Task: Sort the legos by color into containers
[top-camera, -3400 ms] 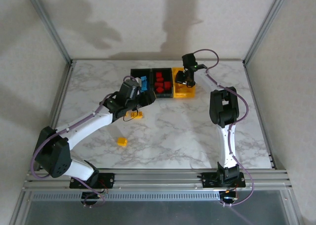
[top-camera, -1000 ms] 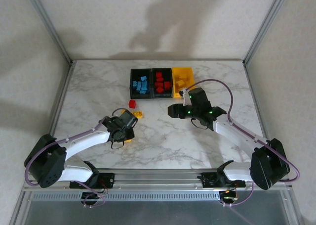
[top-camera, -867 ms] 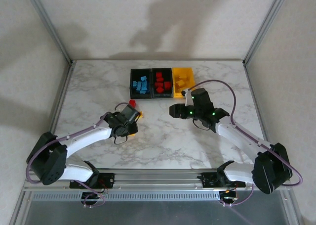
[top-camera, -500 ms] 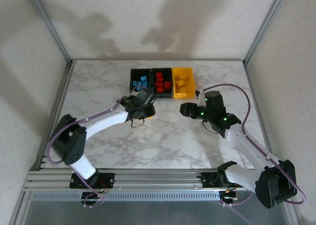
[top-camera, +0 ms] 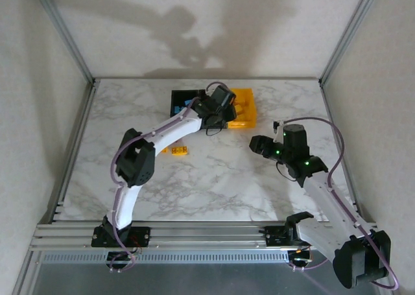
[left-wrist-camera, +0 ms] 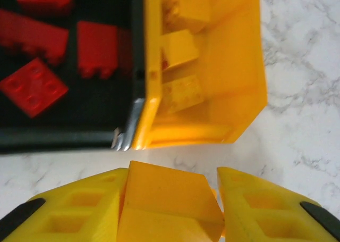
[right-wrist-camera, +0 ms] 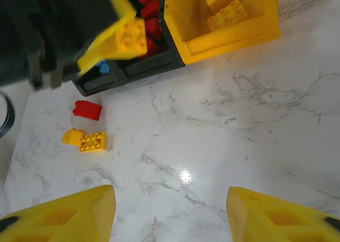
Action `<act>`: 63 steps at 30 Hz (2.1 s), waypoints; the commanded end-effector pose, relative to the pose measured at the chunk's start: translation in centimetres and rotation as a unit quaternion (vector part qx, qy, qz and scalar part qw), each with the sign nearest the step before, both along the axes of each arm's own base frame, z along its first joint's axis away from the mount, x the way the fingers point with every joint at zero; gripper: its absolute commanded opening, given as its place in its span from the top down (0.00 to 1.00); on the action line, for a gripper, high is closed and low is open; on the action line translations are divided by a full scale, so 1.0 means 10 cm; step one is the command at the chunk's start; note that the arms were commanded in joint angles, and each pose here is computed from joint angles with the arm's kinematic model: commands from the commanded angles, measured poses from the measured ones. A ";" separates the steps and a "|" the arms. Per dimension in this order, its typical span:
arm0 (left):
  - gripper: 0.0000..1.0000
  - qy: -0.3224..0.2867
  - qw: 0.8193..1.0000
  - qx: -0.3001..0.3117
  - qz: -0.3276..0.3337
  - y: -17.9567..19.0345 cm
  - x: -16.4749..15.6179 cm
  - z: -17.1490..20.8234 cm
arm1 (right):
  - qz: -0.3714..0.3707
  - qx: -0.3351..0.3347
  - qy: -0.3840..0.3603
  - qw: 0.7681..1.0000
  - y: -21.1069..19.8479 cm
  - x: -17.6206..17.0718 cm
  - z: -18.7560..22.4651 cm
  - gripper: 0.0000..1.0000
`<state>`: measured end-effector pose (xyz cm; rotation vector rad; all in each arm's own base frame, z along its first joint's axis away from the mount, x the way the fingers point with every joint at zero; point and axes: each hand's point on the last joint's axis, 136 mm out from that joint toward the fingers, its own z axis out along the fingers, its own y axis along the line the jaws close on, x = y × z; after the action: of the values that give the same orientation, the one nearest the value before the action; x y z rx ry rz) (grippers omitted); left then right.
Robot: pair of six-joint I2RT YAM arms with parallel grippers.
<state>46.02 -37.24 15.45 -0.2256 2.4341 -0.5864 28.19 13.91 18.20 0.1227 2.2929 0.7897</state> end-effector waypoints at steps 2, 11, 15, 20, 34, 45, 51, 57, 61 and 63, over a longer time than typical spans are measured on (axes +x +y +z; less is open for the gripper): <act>0.74 -0.002 1.000 0.015 -0.012 -0.16 0.15 -0.05 | -0.018 -0.005 0.008 1.000 -0.10 -0.05 -0.05 0.42; 0.73 -0.011 1.000 -0.013 -0.013 -0.42 0.46 -0.23 | -0.041 -0.011 -0.008 0.999 -0.23 -0.10 0.07 0.42; 0.71 -0.016 0.999 -0.030 -0.012 -0.48 0.53 -0.29 | -0.047 -0.011 -0.014 0.999 -0.27 -0.14 0.13 0.42; 0.69 -0.017 0.999 -0.043 -0.014 -0.57 0.59 -0.37 | -0.053 -0.012 -0.022 0.998 -0.30 -0.17 0.19 0.41; 0.43 -0.030 0.998 -0.056 -0.010 -0.58 0.64 -0.23 | -0.050 -0.007 -0.029 0.998 -0.30 -0.20 0.25 0.40; 0.42 -0.044 0.997 -0.067 -0.012 -0.58 0.60 0.03 | -0.045 -0.008 -0.032 0.998 -0.29 -0.20 0.26 0.40; 0.42 -0.065 0.994 -0.075 -0.036 -0.54 0.33 0.53 | -0.022 -0.008 -0.052 0.998 -0.23 -0.18 0.35 0.40; 0.41 -0.071 0.996 -0.053 -0.032 -0.07 -0.15 0.79 | 0.013 0.000 -0.062 0.998 -0.06 -0.13 0.42 0.36; 0.39 -0.065 0.998 -0.022 -0.005 0.51 -0.53 0.74 | 0.037 -0.010 -0.058 0.998 0.20 -0.10 0.37 0.31; 0.38 -0.055 0.998 -0.012 0.015 0.84 -0.72 0.64 | 0.051 -0.020 -0.047 0.997 0.38 -0.08 0.28 0.30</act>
<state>40.18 -32.85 23.51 -0.1874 2.3028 -0.7046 26.48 15.85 19.78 -0.0068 2.2787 0.7859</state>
